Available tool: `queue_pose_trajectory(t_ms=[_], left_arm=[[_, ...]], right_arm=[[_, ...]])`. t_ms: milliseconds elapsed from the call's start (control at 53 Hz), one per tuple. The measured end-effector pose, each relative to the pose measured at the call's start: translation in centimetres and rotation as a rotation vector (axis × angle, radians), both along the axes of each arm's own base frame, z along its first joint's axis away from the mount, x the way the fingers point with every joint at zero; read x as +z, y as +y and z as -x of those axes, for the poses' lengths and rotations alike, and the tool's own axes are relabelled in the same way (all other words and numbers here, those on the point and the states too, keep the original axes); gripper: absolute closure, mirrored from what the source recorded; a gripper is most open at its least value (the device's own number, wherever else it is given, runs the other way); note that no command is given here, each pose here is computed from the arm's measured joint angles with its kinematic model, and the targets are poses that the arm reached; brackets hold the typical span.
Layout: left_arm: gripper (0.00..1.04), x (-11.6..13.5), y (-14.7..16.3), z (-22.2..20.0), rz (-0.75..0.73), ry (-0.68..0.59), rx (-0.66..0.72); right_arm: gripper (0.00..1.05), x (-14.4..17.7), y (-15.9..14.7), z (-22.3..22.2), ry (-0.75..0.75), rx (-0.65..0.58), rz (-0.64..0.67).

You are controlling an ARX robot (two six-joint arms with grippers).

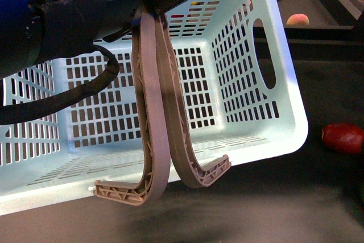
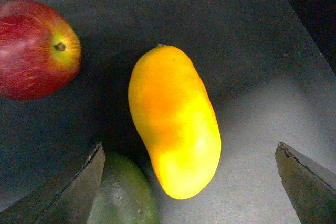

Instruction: Pick mango with right arm and hold basket with left

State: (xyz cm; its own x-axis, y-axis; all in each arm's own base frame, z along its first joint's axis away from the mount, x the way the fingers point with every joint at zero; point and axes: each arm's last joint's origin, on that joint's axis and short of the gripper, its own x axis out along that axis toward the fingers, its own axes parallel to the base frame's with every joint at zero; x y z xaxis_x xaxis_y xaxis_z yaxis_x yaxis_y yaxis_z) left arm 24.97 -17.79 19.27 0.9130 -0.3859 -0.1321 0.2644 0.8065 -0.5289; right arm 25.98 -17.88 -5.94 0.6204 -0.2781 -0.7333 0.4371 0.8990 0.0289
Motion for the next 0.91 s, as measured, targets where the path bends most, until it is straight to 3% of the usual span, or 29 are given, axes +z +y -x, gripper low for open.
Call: queue_pose_trajectory(t_ms=[472,811,906], left_arm=[[0.97,0.0,0.0,0.0,0.0,0.0,0.0],[0.97,0.0,0.0,0.0,0.0,0.0,0.002],[0.97,0.0,0.0,0.0,0.0,0.0,0.001]], right_arm=[[0.08,-3.5,-1.9,-3.7,0.08,-0.043,0.006],[0.08,-4.7,-1.5,-3.5,0.113,-0.036,-0.008],[0.25,-4.8,-1.6,-3.2,0.122,-0.031,-0.006]])
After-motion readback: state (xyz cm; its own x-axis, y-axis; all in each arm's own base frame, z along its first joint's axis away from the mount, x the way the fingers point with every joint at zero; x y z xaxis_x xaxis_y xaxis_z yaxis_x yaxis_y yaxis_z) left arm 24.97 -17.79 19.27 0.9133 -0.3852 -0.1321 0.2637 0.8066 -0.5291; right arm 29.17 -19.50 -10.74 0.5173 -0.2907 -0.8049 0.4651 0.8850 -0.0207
